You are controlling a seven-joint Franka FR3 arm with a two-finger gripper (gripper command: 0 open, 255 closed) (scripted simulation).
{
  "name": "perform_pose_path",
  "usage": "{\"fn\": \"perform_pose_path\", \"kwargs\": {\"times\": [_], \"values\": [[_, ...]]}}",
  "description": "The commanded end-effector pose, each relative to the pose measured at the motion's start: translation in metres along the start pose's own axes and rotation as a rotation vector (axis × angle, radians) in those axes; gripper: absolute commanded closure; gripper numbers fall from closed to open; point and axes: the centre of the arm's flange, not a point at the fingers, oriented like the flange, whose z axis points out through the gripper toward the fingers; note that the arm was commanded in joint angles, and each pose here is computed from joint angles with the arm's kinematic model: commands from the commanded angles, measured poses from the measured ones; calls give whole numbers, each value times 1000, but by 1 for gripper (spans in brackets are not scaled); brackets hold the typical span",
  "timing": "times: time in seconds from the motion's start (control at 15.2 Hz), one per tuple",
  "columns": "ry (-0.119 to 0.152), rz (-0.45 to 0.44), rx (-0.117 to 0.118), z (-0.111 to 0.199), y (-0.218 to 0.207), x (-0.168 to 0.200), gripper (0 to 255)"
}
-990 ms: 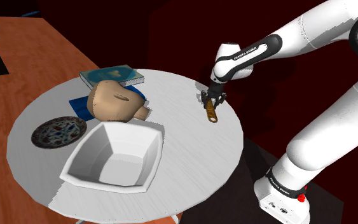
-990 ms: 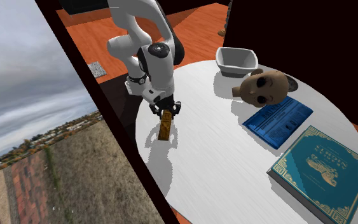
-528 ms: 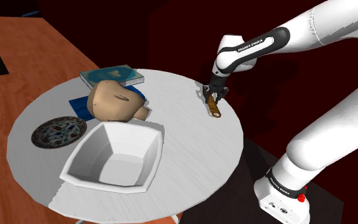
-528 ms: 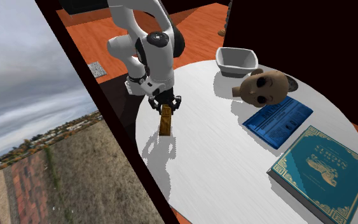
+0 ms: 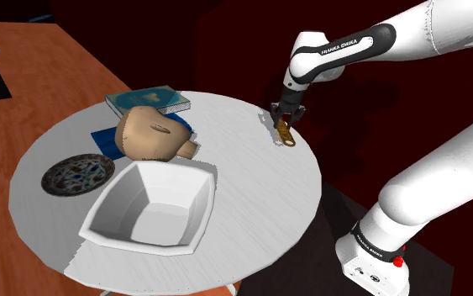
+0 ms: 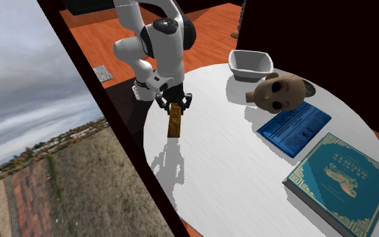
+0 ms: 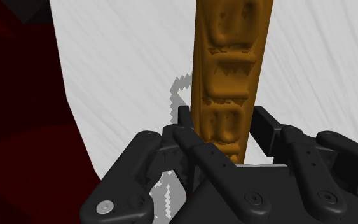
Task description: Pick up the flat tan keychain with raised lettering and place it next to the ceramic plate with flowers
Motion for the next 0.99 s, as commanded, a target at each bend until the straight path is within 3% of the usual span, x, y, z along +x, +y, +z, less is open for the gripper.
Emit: {"fn": "perform_pose_path", "kwargs": {"times": [0.0,0.13,0.92], "values": [[0,0,0,-12,0,0,255],[0,0,0,-18,0,0,255],[0,0,0,-15,-143,-69,255]]}}
